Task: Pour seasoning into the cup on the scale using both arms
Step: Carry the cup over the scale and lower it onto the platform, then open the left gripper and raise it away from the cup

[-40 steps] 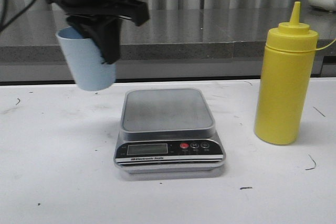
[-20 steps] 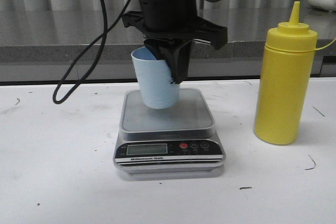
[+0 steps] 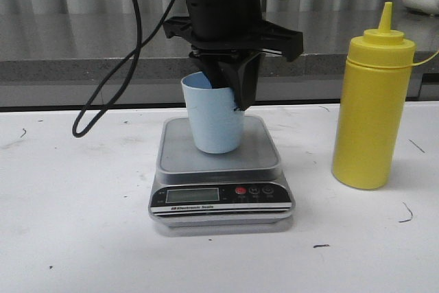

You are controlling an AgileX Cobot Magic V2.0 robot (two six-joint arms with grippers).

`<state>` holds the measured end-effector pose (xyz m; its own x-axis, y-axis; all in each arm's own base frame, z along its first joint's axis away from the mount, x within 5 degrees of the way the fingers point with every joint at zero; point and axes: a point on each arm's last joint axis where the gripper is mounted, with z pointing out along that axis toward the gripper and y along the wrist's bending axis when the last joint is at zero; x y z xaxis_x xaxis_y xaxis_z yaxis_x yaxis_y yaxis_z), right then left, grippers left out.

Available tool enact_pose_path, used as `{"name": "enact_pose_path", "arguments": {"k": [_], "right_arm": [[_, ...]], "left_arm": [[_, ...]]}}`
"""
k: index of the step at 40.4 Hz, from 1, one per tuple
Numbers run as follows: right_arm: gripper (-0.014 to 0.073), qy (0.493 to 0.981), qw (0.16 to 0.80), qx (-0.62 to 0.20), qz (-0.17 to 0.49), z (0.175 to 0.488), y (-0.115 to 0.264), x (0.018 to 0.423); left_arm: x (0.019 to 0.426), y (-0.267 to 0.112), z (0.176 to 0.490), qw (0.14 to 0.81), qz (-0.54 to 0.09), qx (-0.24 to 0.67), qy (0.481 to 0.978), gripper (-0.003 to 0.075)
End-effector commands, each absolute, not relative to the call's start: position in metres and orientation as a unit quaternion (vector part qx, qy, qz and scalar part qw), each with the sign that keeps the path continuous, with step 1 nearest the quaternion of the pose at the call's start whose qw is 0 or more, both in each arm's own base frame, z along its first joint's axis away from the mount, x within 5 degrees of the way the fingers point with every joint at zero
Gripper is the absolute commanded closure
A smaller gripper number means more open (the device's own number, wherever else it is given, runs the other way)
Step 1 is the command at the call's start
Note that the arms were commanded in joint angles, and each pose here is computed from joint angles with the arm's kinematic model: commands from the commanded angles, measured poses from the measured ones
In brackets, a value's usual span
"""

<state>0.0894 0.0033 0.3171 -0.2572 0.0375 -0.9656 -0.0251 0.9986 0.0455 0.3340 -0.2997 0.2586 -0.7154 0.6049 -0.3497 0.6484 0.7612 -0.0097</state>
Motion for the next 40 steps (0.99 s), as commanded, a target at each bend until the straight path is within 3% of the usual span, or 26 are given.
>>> {"name": "enact_pose_path", "arguments": {"k": [1, 7, 15, 22, 33, 40], "right_arm": [[-0.0067, 0.761, 0.648, 0.002, 0.026, 0.335, 0.003, 0.092], [-0.0067, 0.761, 0.648, 0.002, 0.026, 0.335, 0.003, 0.092], [-0.0067, 0.761, 0.648, 0.002, 0.026, 0.335, 0.003, 0.092], [-0.0067, 0.760, 0.649, 0.002, 0.026, 0.335, 0.003, 0.092], [-0.0067, 0.760, 0.649, 0.002, 0.026, 0.335, 0.003, 0.092], [-0.0067, 0.760, 0.649, 0.002, 0.026, 0.335, 0.003, 0.092]], "left_arm": [[0.329, -0.300, 0.293, 0.215, -0.091, 0.335, 0.913, 0.0393], [0.329, -0.299, 0.297, 0.213, -0.086, 0.336, 0.913, 0.0259], [0.323, -0.291, 0.326, 0.189, -0.063, 0.340, 0.919, 0.0292], [0.322, -0.289, 0.347, 0.218, -0.074, 0.337, 0.913, 0.0419], [0.312, -0.276, 0.368, 0.241, -0.071, 0.334, 0.909, 0.0742], [0.309, -0.247, 0.373, 0.244, -0.034, 0.321, 0.914, 0.0740]]}}
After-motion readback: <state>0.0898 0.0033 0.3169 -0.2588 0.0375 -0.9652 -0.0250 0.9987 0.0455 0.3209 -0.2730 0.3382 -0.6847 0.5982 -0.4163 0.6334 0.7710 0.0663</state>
